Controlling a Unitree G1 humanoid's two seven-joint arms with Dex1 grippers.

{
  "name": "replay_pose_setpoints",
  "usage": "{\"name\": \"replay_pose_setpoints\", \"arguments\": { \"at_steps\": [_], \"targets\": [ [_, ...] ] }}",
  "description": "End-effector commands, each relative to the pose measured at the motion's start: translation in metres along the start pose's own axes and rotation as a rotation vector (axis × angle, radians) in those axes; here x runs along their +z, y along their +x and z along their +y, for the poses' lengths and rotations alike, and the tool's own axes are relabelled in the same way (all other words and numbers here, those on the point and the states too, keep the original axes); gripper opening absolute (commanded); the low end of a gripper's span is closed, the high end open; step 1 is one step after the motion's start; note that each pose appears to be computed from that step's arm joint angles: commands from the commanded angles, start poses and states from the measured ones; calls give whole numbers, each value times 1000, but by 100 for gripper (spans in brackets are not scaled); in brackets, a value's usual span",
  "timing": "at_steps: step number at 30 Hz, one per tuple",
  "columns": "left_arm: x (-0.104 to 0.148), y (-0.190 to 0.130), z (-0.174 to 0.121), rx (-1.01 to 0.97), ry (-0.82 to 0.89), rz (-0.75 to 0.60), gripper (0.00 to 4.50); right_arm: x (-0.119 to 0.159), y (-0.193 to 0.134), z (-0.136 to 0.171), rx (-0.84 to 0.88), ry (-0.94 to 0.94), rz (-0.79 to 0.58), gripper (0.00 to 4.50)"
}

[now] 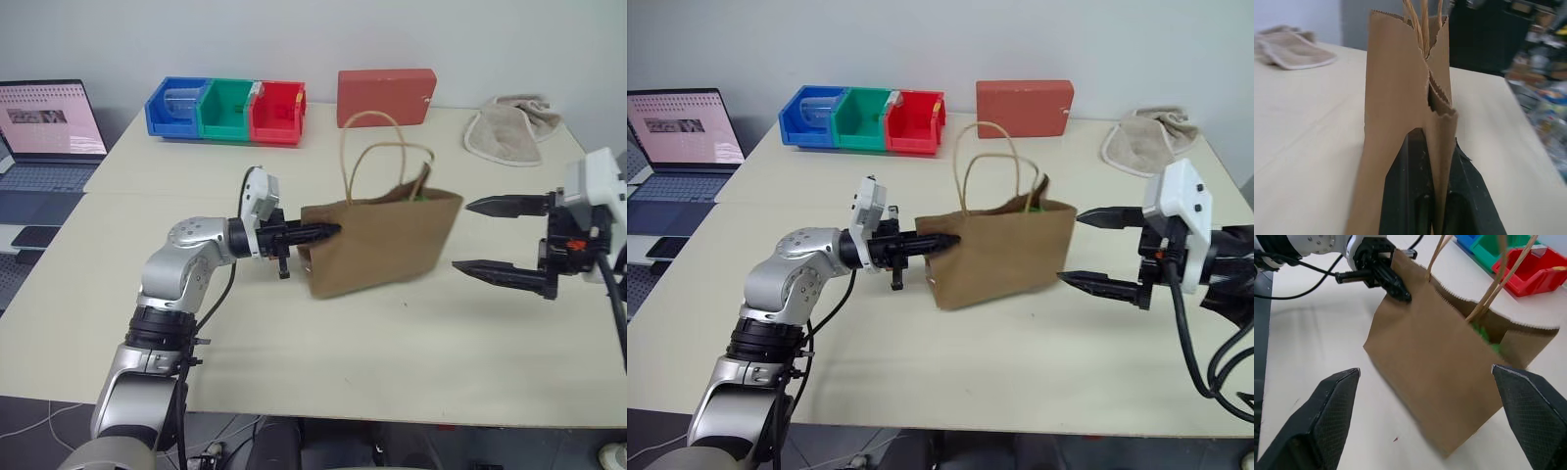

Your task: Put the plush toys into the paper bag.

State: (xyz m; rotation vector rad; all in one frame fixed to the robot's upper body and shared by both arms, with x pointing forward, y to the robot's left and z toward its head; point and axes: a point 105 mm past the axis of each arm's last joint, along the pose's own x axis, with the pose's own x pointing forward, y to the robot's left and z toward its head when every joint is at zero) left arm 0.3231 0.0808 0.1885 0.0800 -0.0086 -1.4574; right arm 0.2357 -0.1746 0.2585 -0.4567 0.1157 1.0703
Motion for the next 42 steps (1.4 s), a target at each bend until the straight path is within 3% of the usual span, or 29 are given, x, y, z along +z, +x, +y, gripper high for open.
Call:
{"name": "replay_pose_setpoints", "arguments": {
  "at_steps": [1,11,14,22,24,33,37,42],
  "targets": [
    [3,9,3,-81,30,18,1,6,-13,8,-64,-33,24,450],
    [-7,25,21,-148,101,103,1,-1,-16,23,-112,2,53,450],
    [-9,23,23,-154,131,125,67,-3,-15,24,-115,7,59,450],
    [-12,0,20,-115,154,171,320,-8,-15,12,-135,40,91,450],
    [-11,-23,24,-11,188,207,378,-6,-20,4,-146,21,99,450],
    [14,-92,12,275,276,334,378,-10,-59,-34,-171,-59,220,450],
    [46,-121,7,378,293,334,378,-11,-79,-40,-143,-58,284,450],
    [49,-131,5,366,247,349,378,-11,-83,-39,-118,-59,296,450]
  ]
}}
